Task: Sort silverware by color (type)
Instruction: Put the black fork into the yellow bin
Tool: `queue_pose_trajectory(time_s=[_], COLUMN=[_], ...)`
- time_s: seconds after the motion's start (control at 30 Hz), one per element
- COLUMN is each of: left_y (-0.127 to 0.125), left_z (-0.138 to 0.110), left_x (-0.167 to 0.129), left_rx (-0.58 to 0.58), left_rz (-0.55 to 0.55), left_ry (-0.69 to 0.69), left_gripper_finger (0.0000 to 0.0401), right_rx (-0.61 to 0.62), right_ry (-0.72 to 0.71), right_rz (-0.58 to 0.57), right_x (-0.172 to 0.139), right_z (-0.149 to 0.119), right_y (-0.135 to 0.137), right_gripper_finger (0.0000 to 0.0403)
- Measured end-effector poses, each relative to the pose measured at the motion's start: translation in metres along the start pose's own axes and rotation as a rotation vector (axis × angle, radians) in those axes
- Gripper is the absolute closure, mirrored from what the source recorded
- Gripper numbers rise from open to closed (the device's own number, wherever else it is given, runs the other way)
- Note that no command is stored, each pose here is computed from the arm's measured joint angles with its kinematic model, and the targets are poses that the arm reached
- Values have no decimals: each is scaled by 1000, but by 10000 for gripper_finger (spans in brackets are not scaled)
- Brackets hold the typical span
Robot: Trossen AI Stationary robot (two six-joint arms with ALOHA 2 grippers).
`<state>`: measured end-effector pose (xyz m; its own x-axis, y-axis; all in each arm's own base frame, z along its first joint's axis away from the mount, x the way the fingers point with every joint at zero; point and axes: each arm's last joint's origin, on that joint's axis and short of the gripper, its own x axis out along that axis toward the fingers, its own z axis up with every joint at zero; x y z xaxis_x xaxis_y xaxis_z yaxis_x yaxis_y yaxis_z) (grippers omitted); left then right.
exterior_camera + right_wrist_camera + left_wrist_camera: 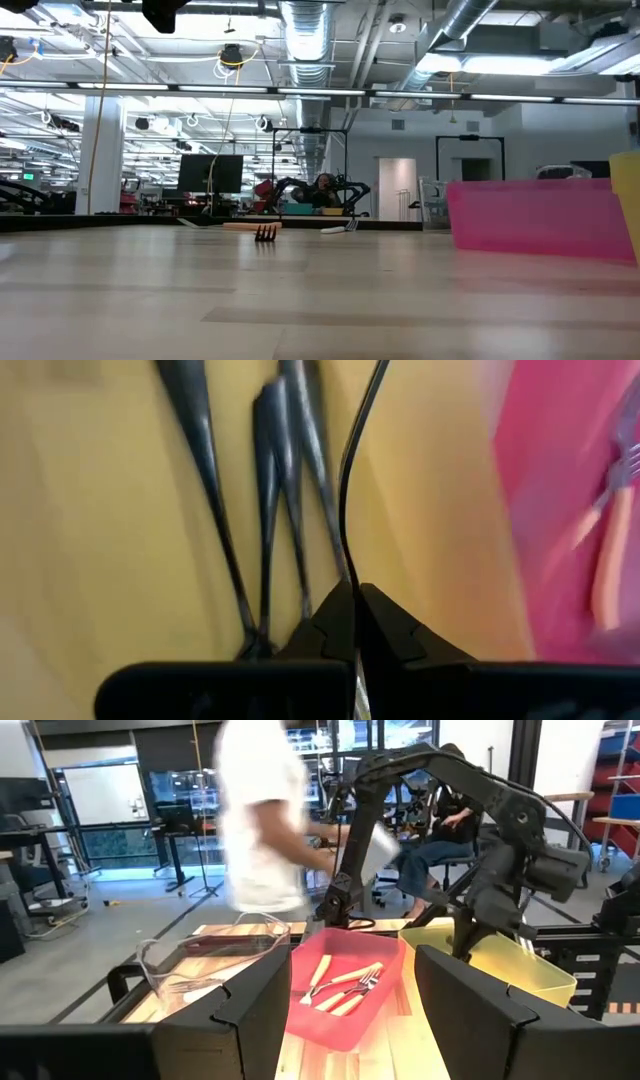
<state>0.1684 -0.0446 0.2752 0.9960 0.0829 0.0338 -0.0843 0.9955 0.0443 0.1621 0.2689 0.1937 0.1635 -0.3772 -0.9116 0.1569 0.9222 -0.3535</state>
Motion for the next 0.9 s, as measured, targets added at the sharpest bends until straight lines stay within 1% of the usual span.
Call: queue_pose_trajectory(time_s=[0.07,0.17,0.33,0.43,0.6,0.9], left_y=[0,0,0,0,0,1], left_z=[0,0,0,0,0,0], left_x=[0,0,0,0,0,0], left_rx=[0,0,-2,-3,0,0], left_rz=[0,0,0,0,11,25], left_ry=[0,0,0,0,1,2], left_gripper_finger=[199,199,199,199,199,199], right_rx=[-21,-58,-103,-133,-145,-160], right_ry=[29,116,150,154,153,97], right_rz=[-14,-39,-117,-122,-126,-148], right_x=[7,21,33,31,29,31], right_z=[-5,-9,-11,-10,-9,-4], right_y=[8,18,26,25,22,21], right_gripper_finger=[380,380,380,380,378,377])
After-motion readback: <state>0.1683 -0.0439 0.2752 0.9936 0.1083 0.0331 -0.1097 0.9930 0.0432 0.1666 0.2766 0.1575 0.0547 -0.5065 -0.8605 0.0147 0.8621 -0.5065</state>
